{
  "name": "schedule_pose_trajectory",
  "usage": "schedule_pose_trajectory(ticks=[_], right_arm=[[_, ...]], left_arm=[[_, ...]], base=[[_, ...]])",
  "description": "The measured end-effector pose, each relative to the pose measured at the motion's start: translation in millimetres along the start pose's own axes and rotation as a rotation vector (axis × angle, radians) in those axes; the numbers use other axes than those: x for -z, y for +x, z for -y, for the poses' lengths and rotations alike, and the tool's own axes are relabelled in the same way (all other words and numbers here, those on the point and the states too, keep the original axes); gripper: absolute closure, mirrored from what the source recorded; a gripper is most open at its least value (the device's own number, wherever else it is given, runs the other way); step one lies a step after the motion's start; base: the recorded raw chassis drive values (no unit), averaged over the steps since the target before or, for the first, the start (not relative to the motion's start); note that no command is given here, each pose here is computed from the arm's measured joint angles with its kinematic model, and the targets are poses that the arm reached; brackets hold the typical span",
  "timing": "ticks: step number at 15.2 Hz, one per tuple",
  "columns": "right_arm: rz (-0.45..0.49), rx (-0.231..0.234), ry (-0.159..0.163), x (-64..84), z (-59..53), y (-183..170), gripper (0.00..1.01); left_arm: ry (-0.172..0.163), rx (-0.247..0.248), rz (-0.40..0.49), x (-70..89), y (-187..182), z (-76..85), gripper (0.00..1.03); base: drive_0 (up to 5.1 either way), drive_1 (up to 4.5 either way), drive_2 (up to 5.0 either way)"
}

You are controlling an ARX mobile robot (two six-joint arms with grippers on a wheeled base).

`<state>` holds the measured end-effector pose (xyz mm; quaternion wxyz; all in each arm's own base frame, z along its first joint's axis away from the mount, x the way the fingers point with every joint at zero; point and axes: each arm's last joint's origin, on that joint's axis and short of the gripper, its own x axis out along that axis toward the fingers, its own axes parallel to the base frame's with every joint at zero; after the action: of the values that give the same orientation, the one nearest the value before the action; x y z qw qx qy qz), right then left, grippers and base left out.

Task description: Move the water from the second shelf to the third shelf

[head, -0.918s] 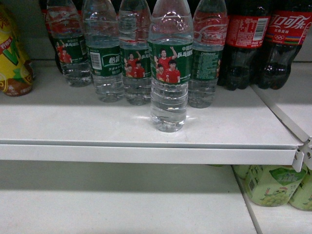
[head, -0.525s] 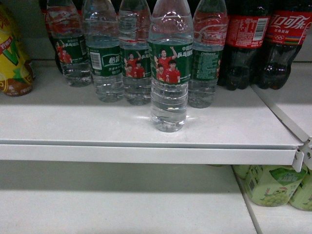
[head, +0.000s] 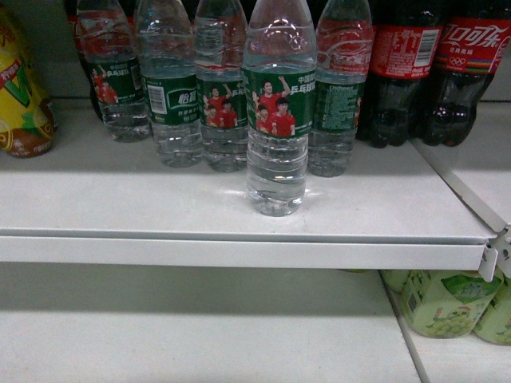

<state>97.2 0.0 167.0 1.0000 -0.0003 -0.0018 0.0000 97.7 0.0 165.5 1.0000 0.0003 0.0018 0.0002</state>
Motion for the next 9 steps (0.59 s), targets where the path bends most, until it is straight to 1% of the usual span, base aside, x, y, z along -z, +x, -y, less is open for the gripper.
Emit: schedule_pose_trajectory(ticks=[9], right_arm=[[0.000, 0.000, 0.000, 0.0, 0.0, 0.0, 0.03]], left_arm=[[0.000, 0.000, 0.000, 0.0, 0.0, 0.0, 0.05]], base=[[0.0, 0.00, 0.0]])
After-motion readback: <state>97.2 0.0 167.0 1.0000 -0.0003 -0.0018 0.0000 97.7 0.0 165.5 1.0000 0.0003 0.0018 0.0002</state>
